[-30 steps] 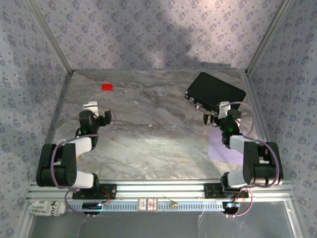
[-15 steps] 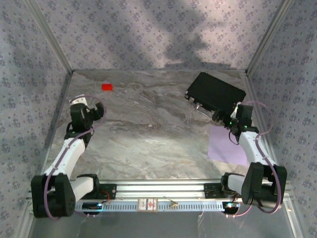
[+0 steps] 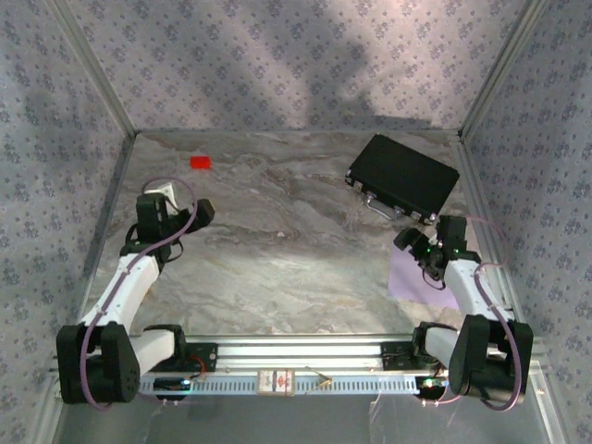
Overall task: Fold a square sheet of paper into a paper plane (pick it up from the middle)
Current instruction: Move the square sheet of paper to the center of the table.
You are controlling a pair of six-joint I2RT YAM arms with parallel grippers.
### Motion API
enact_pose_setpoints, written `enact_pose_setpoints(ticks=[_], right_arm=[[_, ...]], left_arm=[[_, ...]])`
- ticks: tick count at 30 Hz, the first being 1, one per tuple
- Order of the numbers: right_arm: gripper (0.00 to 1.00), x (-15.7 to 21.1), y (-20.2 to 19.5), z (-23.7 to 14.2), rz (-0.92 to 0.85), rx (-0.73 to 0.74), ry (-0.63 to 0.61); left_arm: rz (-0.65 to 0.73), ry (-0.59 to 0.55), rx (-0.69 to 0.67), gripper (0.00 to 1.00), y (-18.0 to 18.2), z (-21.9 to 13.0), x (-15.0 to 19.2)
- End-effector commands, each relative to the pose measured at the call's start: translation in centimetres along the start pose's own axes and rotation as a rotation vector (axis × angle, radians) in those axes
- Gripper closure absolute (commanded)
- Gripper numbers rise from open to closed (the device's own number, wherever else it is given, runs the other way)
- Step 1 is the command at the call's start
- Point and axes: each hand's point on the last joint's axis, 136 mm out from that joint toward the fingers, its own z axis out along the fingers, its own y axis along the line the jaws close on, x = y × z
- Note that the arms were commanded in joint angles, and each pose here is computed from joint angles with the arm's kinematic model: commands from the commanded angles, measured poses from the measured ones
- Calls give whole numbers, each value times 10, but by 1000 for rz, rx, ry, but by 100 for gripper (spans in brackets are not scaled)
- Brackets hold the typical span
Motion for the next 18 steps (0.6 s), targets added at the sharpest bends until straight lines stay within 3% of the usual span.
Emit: enact_pose_setpoints(ticks=[1,18], right_arm=[[1,11,-4,5,44,4,49],[9,40,17,34,25,-6,187]], left_arm=[[3,61,99,0,-28,1,9],[43,145,199,0,-55,-4,31]])
